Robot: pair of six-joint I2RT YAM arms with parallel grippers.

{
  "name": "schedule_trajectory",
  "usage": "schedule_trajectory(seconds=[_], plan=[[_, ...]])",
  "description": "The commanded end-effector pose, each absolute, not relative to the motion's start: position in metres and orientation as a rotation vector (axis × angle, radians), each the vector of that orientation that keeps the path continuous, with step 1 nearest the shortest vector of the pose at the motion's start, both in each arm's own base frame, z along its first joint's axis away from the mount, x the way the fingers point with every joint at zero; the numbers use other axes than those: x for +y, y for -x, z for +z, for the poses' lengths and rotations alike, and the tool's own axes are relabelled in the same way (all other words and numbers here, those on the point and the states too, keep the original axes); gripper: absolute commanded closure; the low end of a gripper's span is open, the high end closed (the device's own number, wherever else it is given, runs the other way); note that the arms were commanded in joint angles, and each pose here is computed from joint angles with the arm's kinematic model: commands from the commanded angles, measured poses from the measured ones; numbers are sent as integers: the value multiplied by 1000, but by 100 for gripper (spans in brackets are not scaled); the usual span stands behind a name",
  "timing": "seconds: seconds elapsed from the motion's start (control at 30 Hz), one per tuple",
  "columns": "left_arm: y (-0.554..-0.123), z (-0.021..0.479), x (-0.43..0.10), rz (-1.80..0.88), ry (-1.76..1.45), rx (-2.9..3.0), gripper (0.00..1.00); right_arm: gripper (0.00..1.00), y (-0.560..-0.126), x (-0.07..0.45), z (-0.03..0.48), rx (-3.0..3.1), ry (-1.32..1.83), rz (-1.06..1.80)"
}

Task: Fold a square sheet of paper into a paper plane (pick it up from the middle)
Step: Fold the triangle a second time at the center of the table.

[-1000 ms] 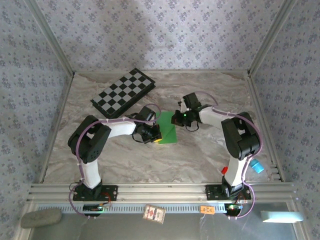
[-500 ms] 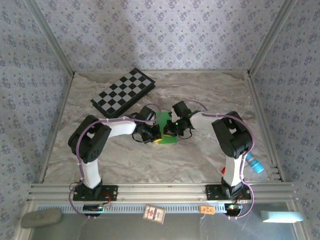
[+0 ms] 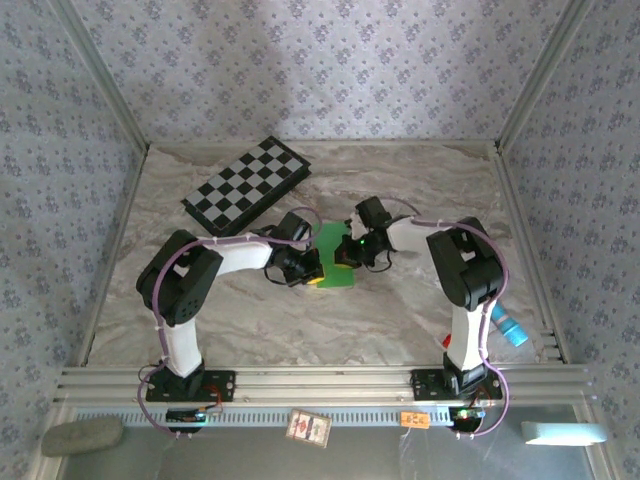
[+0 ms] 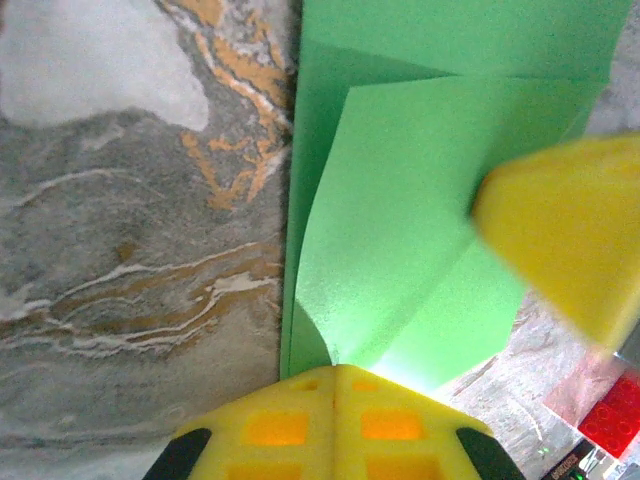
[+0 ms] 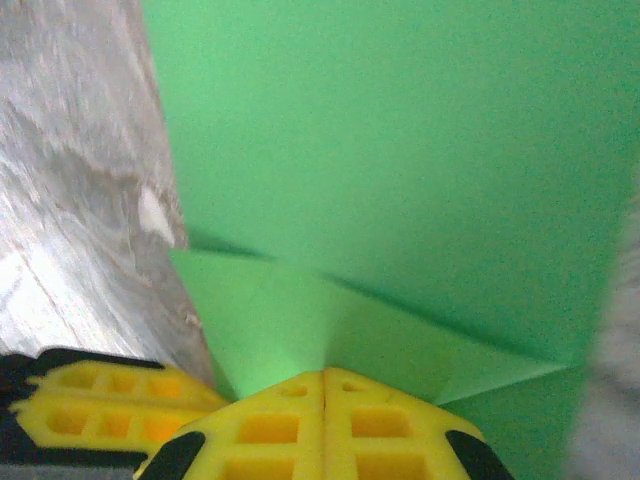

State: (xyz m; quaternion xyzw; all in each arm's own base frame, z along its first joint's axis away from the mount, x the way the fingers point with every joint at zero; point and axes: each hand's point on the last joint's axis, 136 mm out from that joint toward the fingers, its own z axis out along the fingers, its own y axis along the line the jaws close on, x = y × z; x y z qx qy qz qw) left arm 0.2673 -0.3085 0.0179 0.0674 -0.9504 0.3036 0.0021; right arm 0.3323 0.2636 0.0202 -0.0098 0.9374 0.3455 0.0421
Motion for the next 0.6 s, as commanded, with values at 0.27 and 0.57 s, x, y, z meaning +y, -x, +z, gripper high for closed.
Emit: schedule_trajectory(seconds=[0.27,0.57], plan=[[-249,-3,-295,814,-200,-2937,100,96,-388,201,42,2774,-181,891],[-300,81,-335,1181,-126,-3007,82,69,-356,212,65,2724,-287,980]])
